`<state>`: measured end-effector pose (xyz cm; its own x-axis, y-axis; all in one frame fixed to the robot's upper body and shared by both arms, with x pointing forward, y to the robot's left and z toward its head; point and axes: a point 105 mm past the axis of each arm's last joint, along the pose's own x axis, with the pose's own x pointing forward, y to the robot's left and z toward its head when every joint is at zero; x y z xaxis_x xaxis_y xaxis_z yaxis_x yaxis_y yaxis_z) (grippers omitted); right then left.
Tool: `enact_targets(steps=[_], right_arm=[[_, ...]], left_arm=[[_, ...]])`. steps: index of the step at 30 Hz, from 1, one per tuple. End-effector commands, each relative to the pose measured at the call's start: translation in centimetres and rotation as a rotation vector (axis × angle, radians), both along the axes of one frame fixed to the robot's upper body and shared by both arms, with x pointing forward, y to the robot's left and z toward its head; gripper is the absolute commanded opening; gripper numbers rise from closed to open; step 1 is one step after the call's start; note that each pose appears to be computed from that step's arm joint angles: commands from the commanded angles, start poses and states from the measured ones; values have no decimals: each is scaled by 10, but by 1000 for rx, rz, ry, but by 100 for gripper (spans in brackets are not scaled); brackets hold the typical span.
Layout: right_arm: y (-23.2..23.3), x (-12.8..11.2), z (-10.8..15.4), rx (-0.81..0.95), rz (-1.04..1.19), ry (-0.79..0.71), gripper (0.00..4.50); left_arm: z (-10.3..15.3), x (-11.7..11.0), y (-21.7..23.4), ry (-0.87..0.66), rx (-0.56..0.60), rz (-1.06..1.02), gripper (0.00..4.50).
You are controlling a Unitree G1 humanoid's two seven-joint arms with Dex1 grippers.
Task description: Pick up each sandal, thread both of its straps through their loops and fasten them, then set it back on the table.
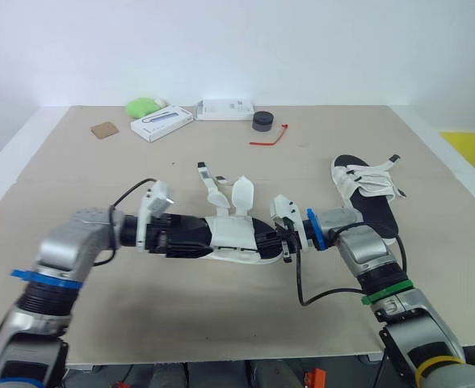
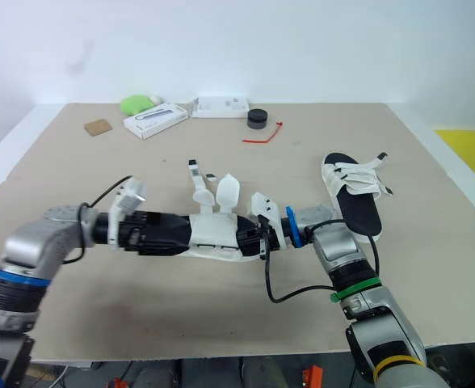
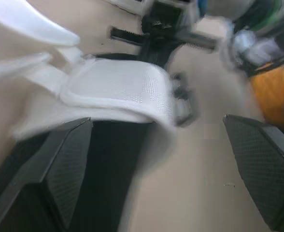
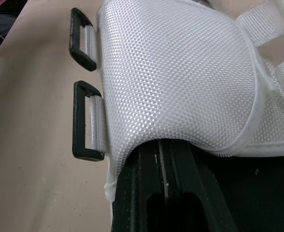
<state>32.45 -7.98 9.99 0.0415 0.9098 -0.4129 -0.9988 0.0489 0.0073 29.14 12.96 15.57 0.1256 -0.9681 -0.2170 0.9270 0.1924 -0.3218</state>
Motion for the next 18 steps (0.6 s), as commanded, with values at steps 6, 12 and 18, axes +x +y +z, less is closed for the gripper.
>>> enact_targets(steps=[6, 12, 18], right_arm=[[8, -16, -38, -99, 48, 94, 0], [9, -18, -37, -96, 47, 85, 0], [11, -21, -36, -88, 43, 82, 0]], left_arm=[[6, 50, 2, 108, -97, 258, 445], [-6, 85, -11, 308, -186, 396, 445], [-23, 112, -11, 445, -182, 548, 445]])
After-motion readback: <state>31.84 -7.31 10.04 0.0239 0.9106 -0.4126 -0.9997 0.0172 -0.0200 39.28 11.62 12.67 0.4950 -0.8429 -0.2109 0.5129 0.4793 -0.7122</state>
